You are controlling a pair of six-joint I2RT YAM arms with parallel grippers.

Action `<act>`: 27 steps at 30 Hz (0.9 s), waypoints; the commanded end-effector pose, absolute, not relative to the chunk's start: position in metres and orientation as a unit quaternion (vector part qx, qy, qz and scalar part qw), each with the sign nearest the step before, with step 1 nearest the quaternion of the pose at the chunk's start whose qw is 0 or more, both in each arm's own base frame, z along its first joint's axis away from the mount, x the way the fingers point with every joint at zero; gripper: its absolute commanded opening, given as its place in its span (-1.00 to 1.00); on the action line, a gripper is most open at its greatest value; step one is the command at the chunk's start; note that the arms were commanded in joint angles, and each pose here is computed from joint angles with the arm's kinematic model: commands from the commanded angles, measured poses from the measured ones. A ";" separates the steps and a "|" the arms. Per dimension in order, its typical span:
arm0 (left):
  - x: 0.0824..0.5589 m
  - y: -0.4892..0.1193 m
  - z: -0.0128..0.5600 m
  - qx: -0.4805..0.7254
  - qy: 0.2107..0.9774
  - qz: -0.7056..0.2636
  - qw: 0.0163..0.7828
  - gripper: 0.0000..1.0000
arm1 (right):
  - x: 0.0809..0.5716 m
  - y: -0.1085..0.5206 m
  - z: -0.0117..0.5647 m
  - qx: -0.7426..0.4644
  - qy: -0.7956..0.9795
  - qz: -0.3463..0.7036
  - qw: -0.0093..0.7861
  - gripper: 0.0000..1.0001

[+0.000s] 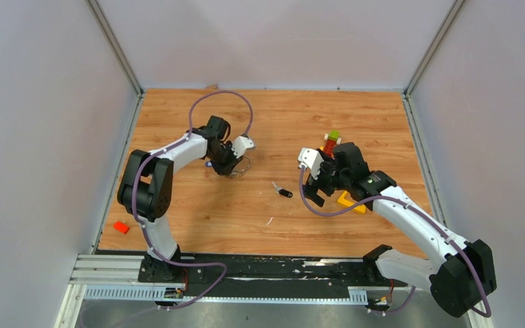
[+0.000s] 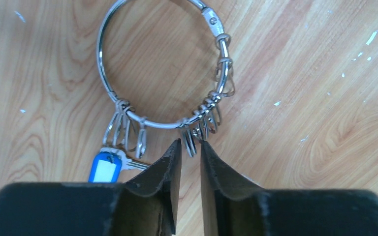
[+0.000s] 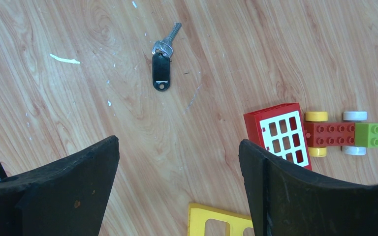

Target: Put the keys on the keyring

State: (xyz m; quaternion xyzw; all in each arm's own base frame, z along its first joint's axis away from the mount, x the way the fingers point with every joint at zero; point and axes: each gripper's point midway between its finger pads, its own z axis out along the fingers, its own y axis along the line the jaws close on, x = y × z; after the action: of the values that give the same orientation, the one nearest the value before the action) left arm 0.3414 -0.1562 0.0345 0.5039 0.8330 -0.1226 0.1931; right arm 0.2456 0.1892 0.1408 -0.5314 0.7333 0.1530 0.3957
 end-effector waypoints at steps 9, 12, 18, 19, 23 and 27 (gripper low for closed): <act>0.345 -0.150 0.047 0.490 0.840 -0.087 0.217 -0.05 | 0.248 0.196 0.152 -0.542 0.717 0.158 0.409 0.82; 0.344 -0.150 0.045 0.488 0.842 -0.087 0.210 -0.09 | 0.248 0.196 0.152 -0.542 0.718 0.157 0.408 0.82; 0.347 -0.146 0.040 0.487 0.845 -0.088 0.203 -0.16 | 0.248 0.196 0.152 -0.543 0.716 0.157 0.409 0.82; 0.347 -0.146 0.039 0.485 0.846 -0.093 0.201 -0.19 | 0.248 0.196 0.152 -0.543 0.717 0.157 0.408 0.82; 0.347 -0.146 0.043 0.481 0.846 -0.111 0.198 -0.23 | 0.248 0.195 0.151 -0.543 0.718 0.156 0.407 0.82; 0.342 -0.155 0.055 0.483 0.838 -0.139 0.212 -0.20 | 0.248 0.195 0.150 -0.543 0.719 0.155 0.406 0.82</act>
State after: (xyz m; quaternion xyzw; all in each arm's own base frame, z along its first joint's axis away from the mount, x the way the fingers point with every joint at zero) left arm 0.3383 -0.1403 0.0305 0.4830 0.8502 -0.1051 0.1812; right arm 0.2450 0.1889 0.1402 -0.5342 0.7321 0.1520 0.3944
